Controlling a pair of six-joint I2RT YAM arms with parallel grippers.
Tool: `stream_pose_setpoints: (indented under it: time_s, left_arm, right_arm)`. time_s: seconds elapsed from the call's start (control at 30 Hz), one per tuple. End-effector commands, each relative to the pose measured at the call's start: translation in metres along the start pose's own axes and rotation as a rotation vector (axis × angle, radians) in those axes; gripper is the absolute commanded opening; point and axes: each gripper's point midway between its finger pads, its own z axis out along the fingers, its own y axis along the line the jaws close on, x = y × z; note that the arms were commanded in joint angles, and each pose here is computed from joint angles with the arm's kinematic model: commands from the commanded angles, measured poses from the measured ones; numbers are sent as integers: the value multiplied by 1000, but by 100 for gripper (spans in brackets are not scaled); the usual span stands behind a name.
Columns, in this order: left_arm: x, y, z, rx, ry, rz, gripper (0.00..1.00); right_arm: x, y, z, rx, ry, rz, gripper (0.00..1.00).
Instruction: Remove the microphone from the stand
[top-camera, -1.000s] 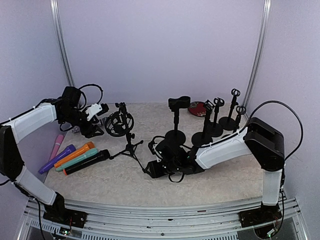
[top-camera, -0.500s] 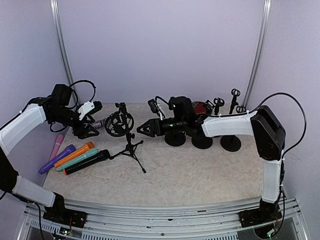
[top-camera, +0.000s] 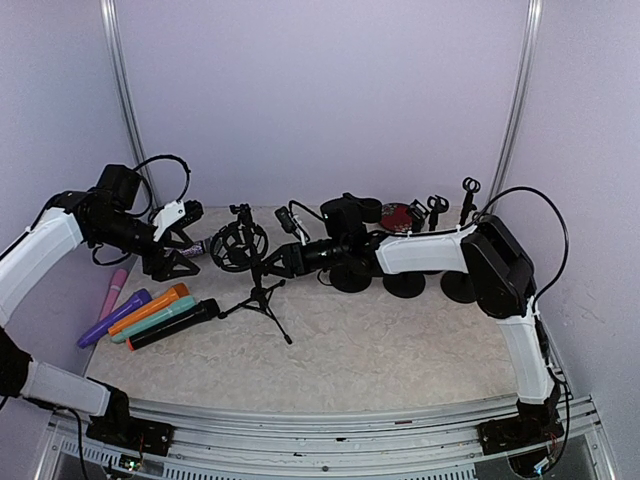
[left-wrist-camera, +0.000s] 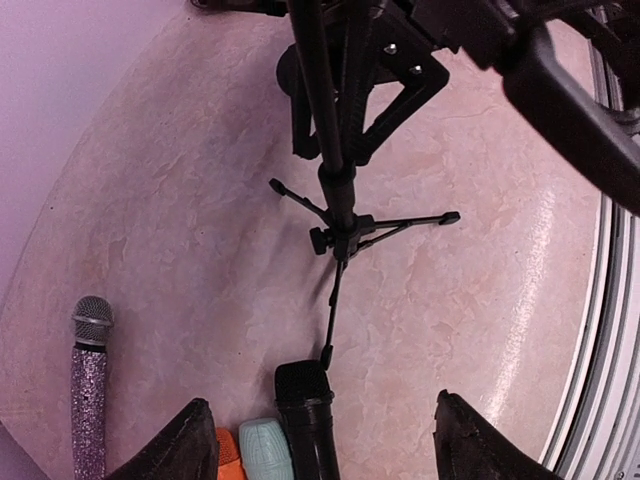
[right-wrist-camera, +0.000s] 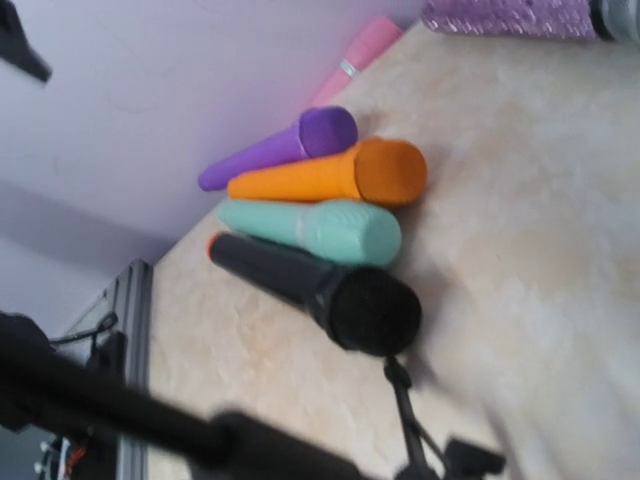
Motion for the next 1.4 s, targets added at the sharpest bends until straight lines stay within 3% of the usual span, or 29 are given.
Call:
stream_pose_setpoints:
  time_s: [0.0, 0.13, 0.43, 0.7, 0.83, 1.13, 1.17, 1.27, 1.37]
  left_arm:
    - [-14, -14, -12, 31, -41, 31, 72]
    - [-23, -20, -18, 55, -71, 35, 72]
    - [-51, -31, -36, 69, -153, 53, 72]
    - [-99, -53, -75, 123, -300, 90, 72]
    - [-110, -62, -84, 151, -346, 100, 72]
    - [-100, -64, -75, 158, -314, 104, 72]
    - [-98, -65, -72, 165, -311, 106, 72]
    - [-92, -65, -63, 173, -289, 106, 72]
    - [-87, -63, -59, 164, -269, 109, 72]
  right_arm:
    - [-7, 1, 8, -36, -5, -15, 51]
    - [-2, 3, 10, -46, 11, -16, 46]
    - [10, 9, 5, -41, 17, -9, 17]
    - [15, 10, -7, 53, -39, -3, 1]
    - [10, 3, -14, 214, -95, -19, 0]
    - [19, -9, -24, 502, -161, -64, 0]
    - [21, -8, -23, 507, -156, -71, 2]
    - [24, -2, -22, 477, -136, -74, 42]
    - [18, 11, -23, 404, -123, -58, 59]
